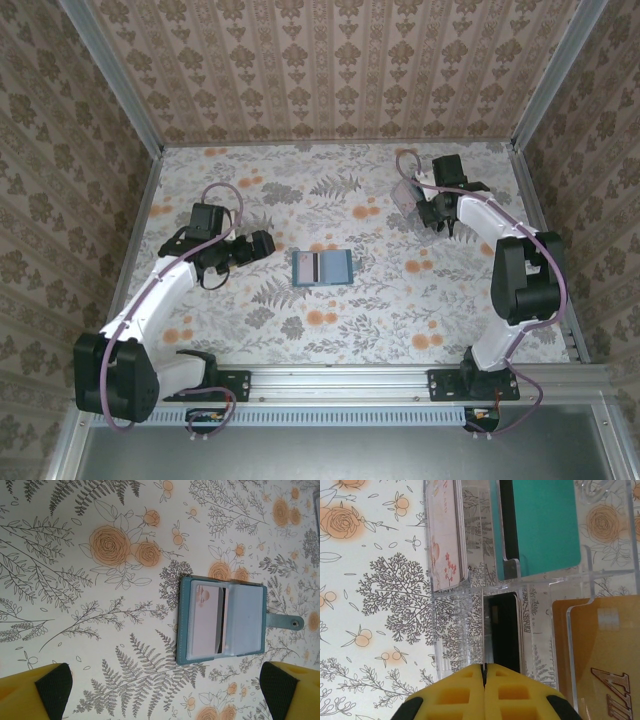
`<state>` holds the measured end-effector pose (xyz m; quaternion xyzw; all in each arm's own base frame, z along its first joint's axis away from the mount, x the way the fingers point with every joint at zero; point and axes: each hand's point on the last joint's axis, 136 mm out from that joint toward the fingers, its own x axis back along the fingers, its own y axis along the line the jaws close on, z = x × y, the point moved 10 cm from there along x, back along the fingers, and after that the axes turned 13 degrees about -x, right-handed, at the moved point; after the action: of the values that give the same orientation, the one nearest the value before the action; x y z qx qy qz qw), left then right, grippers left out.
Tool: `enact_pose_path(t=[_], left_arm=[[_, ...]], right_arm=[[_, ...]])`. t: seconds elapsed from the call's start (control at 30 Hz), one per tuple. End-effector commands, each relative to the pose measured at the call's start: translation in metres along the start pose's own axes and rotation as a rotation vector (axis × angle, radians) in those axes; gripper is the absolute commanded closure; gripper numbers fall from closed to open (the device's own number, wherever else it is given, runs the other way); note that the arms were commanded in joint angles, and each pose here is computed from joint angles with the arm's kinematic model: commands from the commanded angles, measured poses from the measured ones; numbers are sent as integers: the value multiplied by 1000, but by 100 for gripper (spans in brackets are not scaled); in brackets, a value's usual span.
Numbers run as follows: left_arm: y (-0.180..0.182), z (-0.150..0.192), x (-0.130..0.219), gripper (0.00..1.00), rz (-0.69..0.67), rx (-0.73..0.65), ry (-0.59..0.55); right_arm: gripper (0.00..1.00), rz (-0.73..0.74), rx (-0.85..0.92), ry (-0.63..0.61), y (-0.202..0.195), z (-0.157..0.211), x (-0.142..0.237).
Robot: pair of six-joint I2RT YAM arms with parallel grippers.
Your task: Take the credit cards out of the card holder
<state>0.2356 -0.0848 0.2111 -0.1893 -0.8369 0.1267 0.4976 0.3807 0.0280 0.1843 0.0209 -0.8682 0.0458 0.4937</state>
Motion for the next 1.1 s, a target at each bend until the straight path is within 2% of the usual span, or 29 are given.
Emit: enact_pose_path(t=[0.0, 0.37, 0.53, 0.73, 0.9, 1.07], left_arm=[[0, -1, 0, 0, 15, -14, 4], [0, -2, -1, 0, 18, -15, 6], [0, -2, -1, 0, 17, -12, 6], [1, -2, -3, 0, 21, -7, 3], [1, -1, -2, 0, 18, -12, 8], [2, 0, -3, 0, 17, -7, 10]], right_arm=[[86, -10, -23, 15, -1, -4, 2], [79, 71, -75, -75, -9, -14, 28], [75, 35, -135, -105, -6, -16, 43], [66, -95, -129, -56, 20, -6, 42], [66, -81, -109, 59, 27, 3, 18], [66, -39, -107, 86, 26, 4, 5]])
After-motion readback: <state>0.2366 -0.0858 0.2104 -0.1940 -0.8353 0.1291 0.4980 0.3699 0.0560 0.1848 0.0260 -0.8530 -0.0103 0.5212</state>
